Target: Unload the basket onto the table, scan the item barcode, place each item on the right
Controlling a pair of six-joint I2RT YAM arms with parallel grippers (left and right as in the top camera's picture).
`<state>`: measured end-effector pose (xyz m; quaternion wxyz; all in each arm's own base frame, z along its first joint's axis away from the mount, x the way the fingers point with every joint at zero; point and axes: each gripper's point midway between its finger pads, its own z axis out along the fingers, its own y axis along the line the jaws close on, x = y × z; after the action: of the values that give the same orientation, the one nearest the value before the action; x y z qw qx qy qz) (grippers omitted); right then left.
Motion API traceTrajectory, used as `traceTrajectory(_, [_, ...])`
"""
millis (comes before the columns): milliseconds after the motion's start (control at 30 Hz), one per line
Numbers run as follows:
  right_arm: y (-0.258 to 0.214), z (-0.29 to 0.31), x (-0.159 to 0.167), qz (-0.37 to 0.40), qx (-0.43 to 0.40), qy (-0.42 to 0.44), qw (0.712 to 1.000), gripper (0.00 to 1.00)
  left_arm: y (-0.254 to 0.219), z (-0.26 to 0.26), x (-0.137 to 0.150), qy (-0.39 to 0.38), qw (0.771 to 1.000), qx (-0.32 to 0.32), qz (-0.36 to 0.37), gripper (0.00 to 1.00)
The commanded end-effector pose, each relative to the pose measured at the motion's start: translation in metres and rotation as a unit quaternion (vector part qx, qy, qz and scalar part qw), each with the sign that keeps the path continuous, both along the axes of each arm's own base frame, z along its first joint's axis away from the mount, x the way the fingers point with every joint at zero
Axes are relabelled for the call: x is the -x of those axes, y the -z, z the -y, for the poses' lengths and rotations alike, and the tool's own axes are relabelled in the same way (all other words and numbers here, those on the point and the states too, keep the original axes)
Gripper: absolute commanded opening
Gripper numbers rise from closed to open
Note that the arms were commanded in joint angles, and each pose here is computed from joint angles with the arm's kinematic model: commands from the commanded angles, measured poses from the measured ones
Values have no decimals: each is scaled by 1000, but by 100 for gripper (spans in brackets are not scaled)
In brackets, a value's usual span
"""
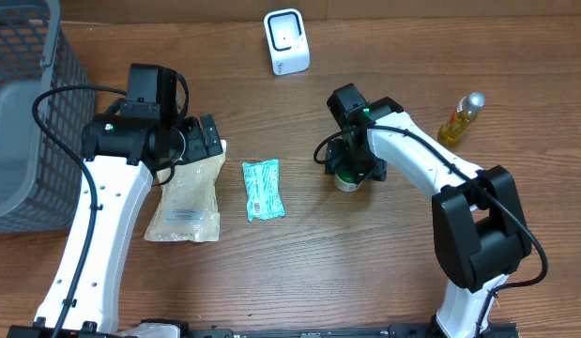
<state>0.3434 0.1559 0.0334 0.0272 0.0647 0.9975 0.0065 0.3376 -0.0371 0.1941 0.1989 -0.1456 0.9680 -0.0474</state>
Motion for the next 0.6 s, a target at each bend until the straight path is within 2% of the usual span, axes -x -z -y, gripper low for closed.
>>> traceTrajectory(0, [1, 1, -1, 4, 9, -31, 999, 66, -3, -2, -2, 0, 1000, -4, 5, 100])
traceTrajectory(100, [1, 1, -1, 3, 13, -92, 996, 58, -3, -2, -2, 0, 1000, -4, 5, 99])
traceTrajectory(167, [1, 1, -1, 3, 13, -96, 995, 58, -3, -2, -2, 0, 1000, -4, 5, 100])
traceTrajectory(233, [1, 1, -1, 3, 13, -91, 996, 60, -3, -2, -2, 0, 1000, -4, 5, 99])
traceTrajectory(367, [1, 1, 0, 2, 12, -75, 997, 74, -3, -2, -2, 0, 1000, -4, 5, 100])
traceTrajectory(567, [11, 2, 2, -10, 17, -74, 997, 73, -3, -2, -2, 0, 1000, -4, 5, 100])
